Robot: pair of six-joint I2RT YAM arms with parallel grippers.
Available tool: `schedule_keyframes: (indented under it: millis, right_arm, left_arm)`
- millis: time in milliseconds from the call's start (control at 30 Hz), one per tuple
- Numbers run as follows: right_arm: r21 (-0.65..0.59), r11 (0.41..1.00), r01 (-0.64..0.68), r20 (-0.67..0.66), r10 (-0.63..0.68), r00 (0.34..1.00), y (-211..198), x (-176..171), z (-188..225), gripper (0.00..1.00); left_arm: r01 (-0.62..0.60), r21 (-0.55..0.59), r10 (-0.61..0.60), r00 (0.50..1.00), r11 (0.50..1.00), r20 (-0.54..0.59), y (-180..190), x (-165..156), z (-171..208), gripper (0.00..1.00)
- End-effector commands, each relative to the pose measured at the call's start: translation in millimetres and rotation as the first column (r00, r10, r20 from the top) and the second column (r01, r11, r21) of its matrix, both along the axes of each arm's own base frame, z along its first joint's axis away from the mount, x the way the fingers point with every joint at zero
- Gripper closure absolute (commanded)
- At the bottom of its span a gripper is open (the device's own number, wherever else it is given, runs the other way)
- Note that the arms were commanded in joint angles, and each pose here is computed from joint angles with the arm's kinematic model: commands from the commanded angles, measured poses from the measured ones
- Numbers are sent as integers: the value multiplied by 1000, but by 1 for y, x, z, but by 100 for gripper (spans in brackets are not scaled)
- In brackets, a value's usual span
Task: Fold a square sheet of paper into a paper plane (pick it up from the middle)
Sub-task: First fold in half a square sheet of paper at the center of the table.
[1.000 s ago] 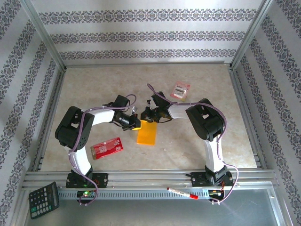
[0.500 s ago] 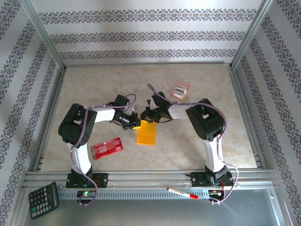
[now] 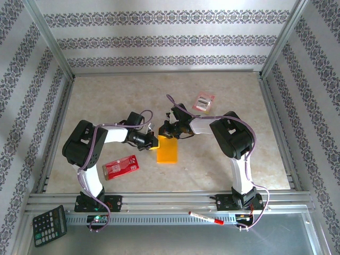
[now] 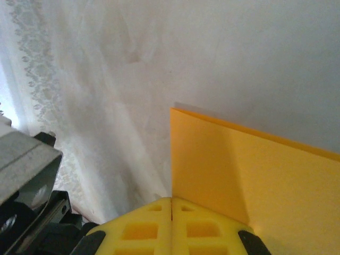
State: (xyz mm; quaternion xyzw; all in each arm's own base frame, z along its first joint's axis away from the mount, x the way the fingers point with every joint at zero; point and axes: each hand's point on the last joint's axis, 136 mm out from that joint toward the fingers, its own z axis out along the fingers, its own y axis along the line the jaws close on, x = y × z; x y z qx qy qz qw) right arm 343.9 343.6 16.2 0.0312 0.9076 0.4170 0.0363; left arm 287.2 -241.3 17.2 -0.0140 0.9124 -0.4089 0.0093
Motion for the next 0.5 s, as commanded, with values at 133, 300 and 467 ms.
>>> schedule_keyframes:
  millis: [133,300,467]
  right_arm:
    - [-200,977,73,-87,-92,992,-39,-14,-62,100]
    - [-212,974,84,-87,-105,991,-42,-15,-64,100]
    - [-220,971,97,-85,-119,989,-44,-15,-65,100]
  left_arm:
    - [63,33,-59,990,997,-125,-3,-50,-17,100]
    - [70,28,-66,990,997,-122,-7,-61,-15,100]
    - [90,26,-86,988,996,-128,-14,-74,-15,100]
